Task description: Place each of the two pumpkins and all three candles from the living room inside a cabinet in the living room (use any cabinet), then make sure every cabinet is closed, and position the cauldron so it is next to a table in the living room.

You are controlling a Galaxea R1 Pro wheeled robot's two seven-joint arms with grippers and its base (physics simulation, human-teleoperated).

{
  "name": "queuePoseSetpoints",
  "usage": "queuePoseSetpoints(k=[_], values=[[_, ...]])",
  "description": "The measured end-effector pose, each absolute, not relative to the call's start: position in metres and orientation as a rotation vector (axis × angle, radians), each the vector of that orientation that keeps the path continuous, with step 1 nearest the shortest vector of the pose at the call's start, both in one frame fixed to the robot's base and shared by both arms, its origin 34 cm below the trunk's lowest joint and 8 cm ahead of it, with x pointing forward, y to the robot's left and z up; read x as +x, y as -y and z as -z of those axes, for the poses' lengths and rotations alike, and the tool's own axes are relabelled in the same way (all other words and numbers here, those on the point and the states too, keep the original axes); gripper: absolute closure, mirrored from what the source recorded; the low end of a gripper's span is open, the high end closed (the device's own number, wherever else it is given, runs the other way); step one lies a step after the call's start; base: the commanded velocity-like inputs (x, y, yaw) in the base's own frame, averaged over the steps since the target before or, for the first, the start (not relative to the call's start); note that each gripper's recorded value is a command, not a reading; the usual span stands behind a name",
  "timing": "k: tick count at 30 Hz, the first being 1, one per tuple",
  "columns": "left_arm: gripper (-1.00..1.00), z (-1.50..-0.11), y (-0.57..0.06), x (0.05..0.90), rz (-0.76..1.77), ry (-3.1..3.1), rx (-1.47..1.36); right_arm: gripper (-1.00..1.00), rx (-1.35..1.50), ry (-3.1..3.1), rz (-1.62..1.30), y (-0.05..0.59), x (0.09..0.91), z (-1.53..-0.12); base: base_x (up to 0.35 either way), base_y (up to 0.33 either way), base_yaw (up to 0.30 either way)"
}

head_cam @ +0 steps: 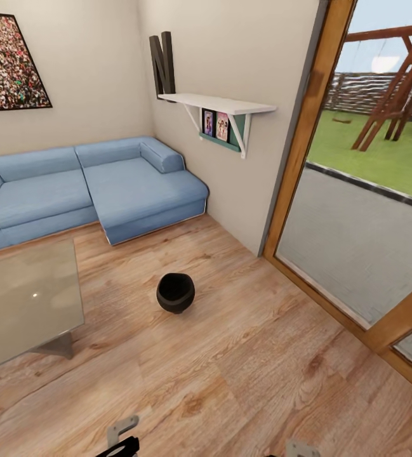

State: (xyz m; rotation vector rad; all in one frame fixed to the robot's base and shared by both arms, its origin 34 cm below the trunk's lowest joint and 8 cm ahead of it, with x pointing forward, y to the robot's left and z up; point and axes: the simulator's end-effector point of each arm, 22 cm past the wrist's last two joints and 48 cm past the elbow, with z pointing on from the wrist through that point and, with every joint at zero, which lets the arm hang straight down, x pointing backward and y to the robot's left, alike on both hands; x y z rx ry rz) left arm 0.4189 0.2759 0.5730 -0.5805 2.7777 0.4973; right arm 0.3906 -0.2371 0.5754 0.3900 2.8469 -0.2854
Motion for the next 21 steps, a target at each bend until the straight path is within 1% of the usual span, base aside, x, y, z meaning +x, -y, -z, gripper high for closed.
queuePoseSetpoints(k=[6, 7, 12, 21], values=[[-1.00, -0.577, -0.273, 0.419, -0.456, -2.783, -0.573, -1.00, 0.387, -2.846, 0.284, 0.237, 0.390, -0.582, 0.000, 0.000, 0.000], [-1.00, -0.574, -0.257, 0.426, -0.331, -2.791, -0.551, -1.00, 0.387, -2.845, 0.284, 0.237, 0.390, -0.583, 0.000, 0.000, 0.000], [-1.00, -0.570, -0.249, 0.427, -0.190, -2.825, -0.520, -1.00, 0.386, -2.846, 0.283, 0.237, 0.389, -0.585, 0.000, 0.000, 0.000], [-1.00, -0.571, -0.250, 0.426, -0.149, -2.833, -0.514, -1.00, 0.384, -2.845, 0.282, 0.237, 0.389, -0.587, 0.000, -0.001, 0.000]])
